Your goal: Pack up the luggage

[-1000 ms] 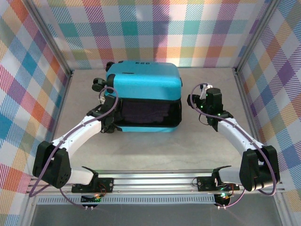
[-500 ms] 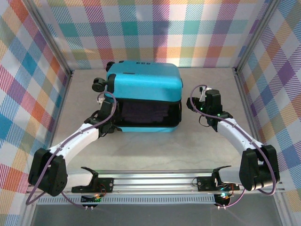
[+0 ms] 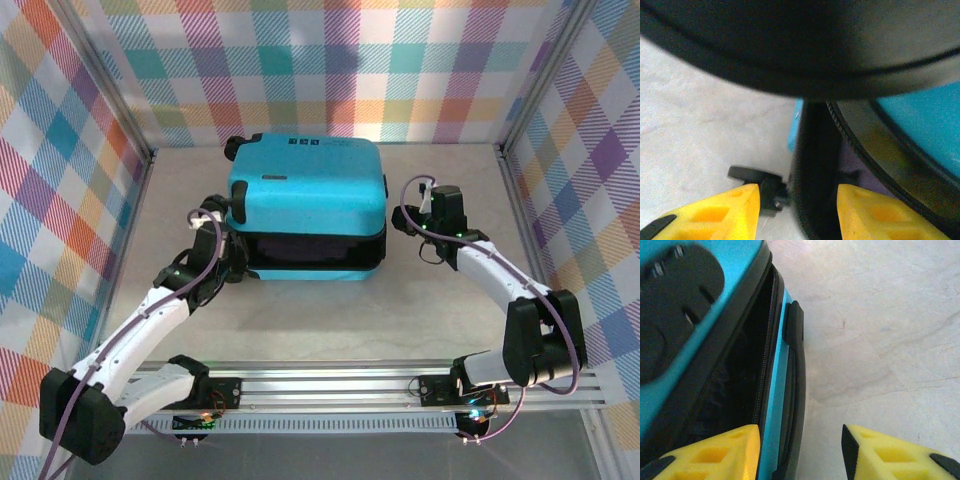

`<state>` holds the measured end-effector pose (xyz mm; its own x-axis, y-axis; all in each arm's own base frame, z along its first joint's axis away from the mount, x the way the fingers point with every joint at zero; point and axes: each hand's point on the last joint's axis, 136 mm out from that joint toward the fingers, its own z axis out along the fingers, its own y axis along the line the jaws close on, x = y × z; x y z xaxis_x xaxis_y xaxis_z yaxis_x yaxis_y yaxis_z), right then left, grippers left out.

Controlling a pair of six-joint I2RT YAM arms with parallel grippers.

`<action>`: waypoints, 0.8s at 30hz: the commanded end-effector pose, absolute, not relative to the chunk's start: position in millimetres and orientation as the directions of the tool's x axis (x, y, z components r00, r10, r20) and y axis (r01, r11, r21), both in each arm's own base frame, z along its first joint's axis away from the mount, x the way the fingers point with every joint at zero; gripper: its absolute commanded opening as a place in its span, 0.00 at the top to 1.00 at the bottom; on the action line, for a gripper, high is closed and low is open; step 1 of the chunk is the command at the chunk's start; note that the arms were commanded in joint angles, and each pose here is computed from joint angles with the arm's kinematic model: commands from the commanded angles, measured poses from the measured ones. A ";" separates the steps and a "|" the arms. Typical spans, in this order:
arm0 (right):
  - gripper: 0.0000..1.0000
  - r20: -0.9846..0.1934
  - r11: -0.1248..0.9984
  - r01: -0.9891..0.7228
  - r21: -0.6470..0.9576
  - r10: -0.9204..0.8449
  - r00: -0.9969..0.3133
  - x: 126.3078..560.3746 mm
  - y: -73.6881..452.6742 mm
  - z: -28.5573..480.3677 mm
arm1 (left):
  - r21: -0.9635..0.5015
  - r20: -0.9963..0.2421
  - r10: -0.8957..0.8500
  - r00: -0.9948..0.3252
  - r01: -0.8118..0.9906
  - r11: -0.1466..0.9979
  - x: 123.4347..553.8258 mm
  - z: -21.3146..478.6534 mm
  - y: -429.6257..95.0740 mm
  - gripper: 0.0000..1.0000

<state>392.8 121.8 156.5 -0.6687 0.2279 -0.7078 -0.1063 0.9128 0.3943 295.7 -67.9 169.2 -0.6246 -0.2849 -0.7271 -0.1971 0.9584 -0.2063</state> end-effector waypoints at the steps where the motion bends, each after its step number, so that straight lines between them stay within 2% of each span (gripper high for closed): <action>1: 0.50 -0.697 0.917 -0.073 0.392 0.244 -0.674 399.0 118.0 157.3 | -0.239 -0.728 -0.319 -0.606 -0.212 0.948 282.1 180.9 -62.6 0.55; 4: 0.50 -0.690 0.923 -0.058 0.379 0.241 -0.682 401.9 115.7 156.4 | -0.245 -0.725 -0.323 -0.608 -0.212 0.946 270.3 185.3 -58.7 0.54; 7: 0.46 -0.683 0.925 -0.049 0.376 0.241 -0.689 404.5 115.0 156.4 | -0.235 -0.724 -0.324 -0.609 -0.223 0.946 262.8 186.5 -53.4 0.50; 14: 0.39 -0.665 0.920 -0.038 0.390 0.253 -0.703 418.4 113.1 156.5 | -0.239 -0.690 -0.355 -0.631 -0.265 0.934 265.4 172.8 -54.5 0.48; 17: 0.39 -0.665 0.914 -0.042 0.403 0.261 -0.700 428.1 111.9 166.5 | -0.307 -0.653 -0.409 -0.638 -0.271 0.912 268.4 157.0 -65.6 0.49; 20: 0.33 -0.659 0.907 -0.043 0.420 0.272 -0.701 439.8 109.0 178.8 | -0.404 -0.633 -0.471 -0.614 -0.256 0.878 265.7 144.1 -77.9 0.49; 24: 0.32 -0.659 0.900 -0.070 0.430 0.260 -0.705 461.5 111.6 194.2 | -0.422 -0.637 -0.484 -0.600 -0.253 0.870 252.7 136.0 -79.3 0.49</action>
